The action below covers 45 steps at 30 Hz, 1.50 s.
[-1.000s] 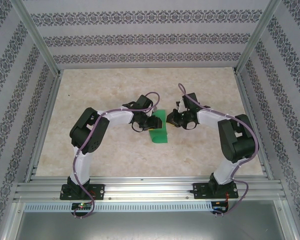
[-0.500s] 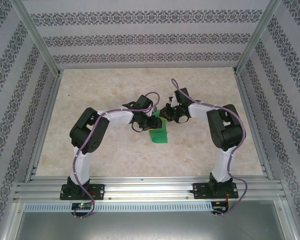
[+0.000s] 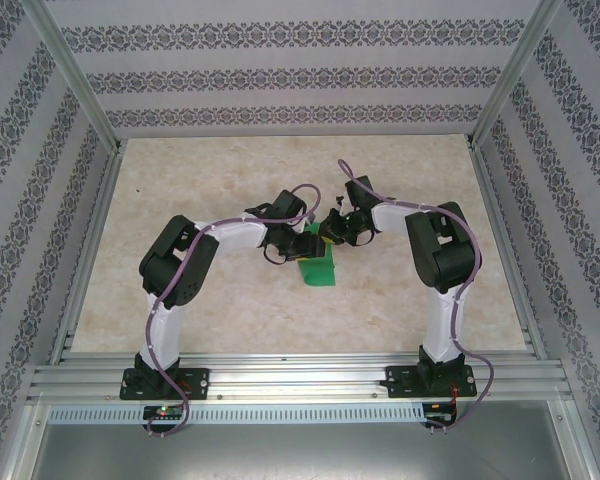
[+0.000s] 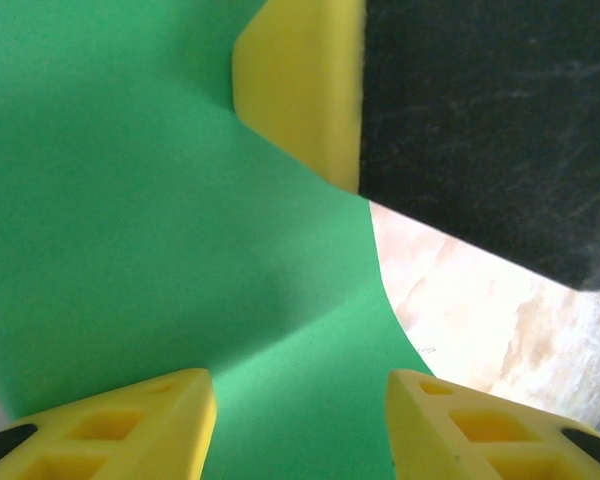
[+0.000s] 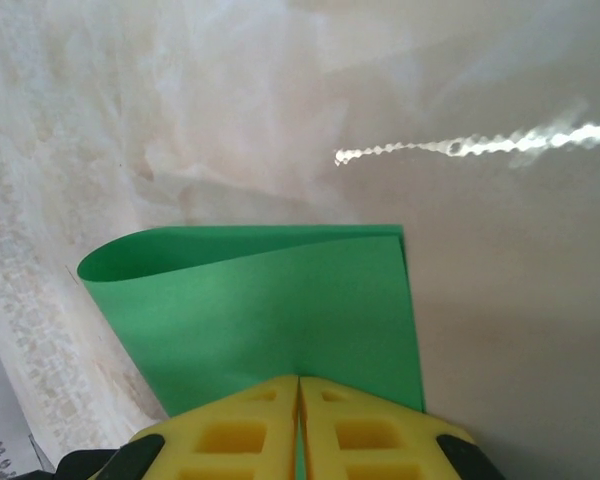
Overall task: Fold a paper plane with a square sheet of paper (fold left side to right side)
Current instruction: Hold the square sheet of paper at the center of the table, then first fold the square sheet of paper in half at the center of the table.
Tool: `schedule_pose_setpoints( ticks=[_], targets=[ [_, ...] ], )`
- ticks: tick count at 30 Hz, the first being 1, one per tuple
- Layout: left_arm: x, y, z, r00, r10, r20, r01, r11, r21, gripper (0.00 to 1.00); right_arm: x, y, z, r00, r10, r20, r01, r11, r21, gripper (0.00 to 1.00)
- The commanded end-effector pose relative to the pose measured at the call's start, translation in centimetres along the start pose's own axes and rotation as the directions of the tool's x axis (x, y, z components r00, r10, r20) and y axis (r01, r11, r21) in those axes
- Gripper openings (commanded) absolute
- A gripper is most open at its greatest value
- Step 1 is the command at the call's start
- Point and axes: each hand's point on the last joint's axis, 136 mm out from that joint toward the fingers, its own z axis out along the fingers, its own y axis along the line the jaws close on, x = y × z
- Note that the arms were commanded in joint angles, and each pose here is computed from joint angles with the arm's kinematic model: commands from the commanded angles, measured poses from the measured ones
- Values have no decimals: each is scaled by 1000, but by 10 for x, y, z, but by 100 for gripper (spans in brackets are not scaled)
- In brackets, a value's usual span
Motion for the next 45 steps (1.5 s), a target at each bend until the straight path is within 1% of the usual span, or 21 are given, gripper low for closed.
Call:
schedule_pose_setpoints(
  ticks=[1, 8, 11, 17, 24, 38, 45],
  targets=[
    [35, 31, 14, 996, 32, -88, -40, 995, -90, 52, 8, -38, 14, 999, 32, -19, -30, 991, 130, 11],
    [56, 8, 7, 982, 161, -100, -162, 987, -1, 51, 11, -44, 16, 999, 45, -23, -41, 989, 142, 10],
    [66, 4, 5, 976, 191, -107, -190, 982, 16, 52, 10, -43, 16, 999, 43, -24, -40, 989, 139, 10],
    [78, 6, 5, 978, 175, -110, -172, 984, 35, 52, 10, -44, 16, 999, 44, -25, -40, 989, 140, 10],
    [94, -8, 5, 973, 206, -104, -198, 976, 87, 52, 11, -46, 16, 998, 50, -28, -45, 989, 141, 10],
    [134, -11, 4, 961, 226, -162, -213, 973, 91, 55, 11, -47, 17, 998, 50, -29, -45, 989, 142, 10],
    [147, -13, -1, 957, 232, -172, -216, 971, 103, 56, 11, -48, 17, 998, 55, -30, -50, 989, 139, 10]
  ],
)
